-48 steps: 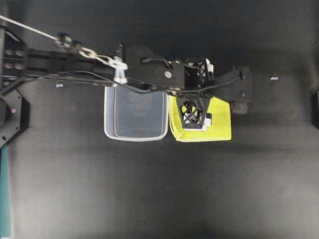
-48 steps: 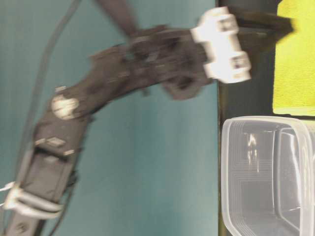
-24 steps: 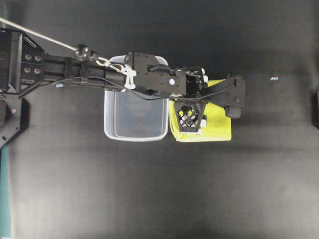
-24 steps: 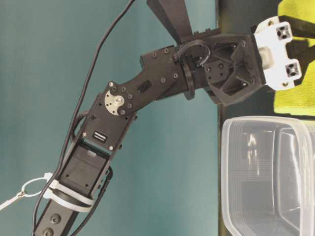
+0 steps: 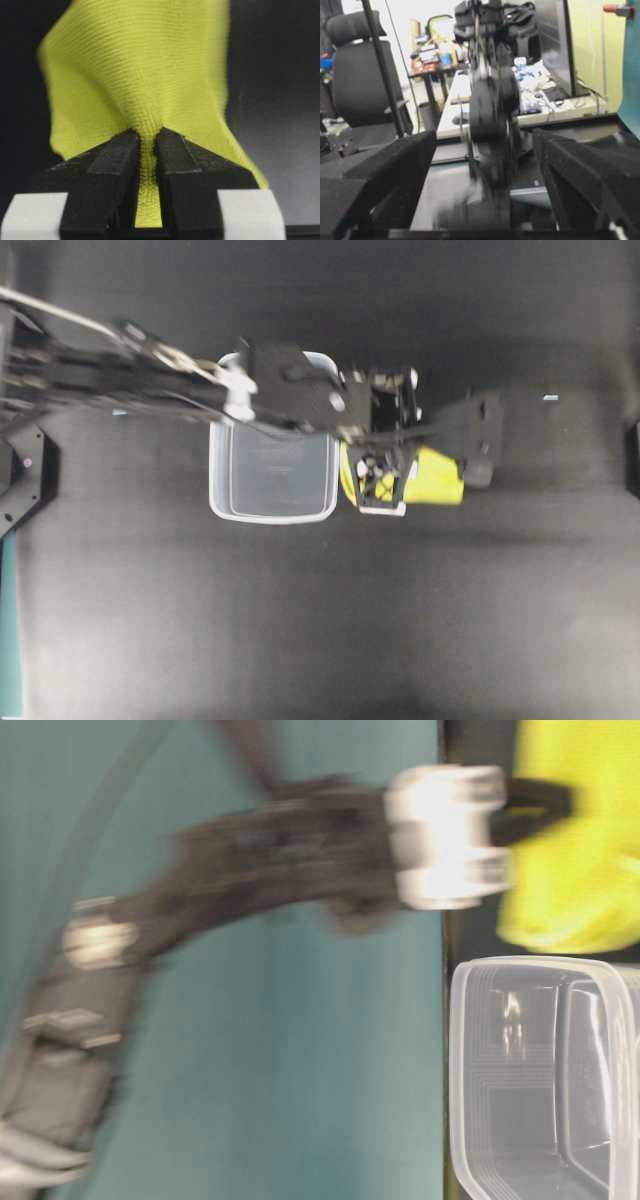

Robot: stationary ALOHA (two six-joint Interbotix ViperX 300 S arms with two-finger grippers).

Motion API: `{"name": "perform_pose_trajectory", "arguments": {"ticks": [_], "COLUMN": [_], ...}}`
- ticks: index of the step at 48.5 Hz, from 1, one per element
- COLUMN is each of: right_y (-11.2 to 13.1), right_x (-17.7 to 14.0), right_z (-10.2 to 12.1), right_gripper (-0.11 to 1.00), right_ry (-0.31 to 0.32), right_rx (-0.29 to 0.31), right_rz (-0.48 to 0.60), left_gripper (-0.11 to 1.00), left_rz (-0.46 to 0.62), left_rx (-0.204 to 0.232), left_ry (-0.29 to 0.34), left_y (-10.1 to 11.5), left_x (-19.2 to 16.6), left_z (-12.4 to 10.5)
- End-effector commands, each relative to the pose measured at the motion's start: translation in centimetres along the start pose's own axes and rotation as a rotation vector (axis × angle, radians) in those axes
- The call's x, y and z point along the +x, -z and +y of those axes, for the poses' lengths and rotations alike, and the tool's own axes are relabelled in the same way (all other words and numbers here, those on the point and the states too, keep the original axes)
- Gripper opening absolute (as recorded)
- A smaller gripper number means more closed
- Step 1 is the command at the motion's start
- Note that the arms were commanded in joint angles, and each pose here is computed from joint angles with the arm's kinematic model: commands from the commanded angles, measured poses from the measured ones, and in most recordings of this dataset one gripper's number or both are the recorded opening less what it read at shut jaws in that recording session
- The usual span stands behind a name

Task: Place the yellow towel into the container with the left arm.
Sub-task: 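Lift the gripped towel and swing it left over the container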

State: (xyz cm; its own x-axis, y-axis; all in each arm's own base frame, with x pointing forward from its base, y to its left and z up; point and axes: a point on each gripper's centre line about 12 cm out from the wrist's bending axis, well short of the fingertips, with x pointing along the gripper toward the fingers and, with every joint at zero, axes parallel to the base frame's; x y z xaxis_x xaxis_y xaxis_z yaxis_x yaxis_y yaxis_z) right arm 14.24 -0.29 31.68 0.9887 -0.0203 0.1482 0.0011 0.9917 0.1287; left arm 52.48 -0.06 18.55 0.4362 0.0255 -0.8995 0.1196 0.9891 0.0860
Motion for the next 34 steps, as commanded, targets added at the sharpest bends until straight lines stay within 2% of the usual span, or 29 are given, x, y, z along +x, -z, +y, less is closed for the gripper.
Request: {"name": "perform_pose_trajectory", "arguments": {"ticks": [1, 8, 14, 26, 34], "right_y": [-0.6, -0.7, -0.8, -1.1, -1.1], "right_x": [0.1, 0.1, 0.1, 0.0, 0.0], "right_z": [0.0, -0.1, -0.1, 0.0, 0.0], "right_gripper": [0.75, 0.75, 0.75, 0.75, 0.75], "right_ry": [0.001, 0.007, 0.008, 0.003, 0.003], "right_rx": [0.001, 0.0, 0.0, 0.0, 0.0], "right_rz": [-0.022, -0.029, -0.035, -0.065, -0.065], "left_gripper": [0.07, 0.07, 0.07, 0.07, 0.07], "left_rz": [-0.092, -0.137, -0.126, -0.103, -0.12], "left_rx": [-0.009, -0.028, -0.043, -0.056, -0.055], "left_ry": [-0.02, -0.037, -0.042, -0.048, -0.049], "left_y": [-1.9, -1.5, 0.4, 5.4, 6.9], "left_x": [-7.4, -14.7, -18.2, -18.5, -18.0], "left_z": [0.9, 1.8, 2.1, 2.0, 1.7]}}
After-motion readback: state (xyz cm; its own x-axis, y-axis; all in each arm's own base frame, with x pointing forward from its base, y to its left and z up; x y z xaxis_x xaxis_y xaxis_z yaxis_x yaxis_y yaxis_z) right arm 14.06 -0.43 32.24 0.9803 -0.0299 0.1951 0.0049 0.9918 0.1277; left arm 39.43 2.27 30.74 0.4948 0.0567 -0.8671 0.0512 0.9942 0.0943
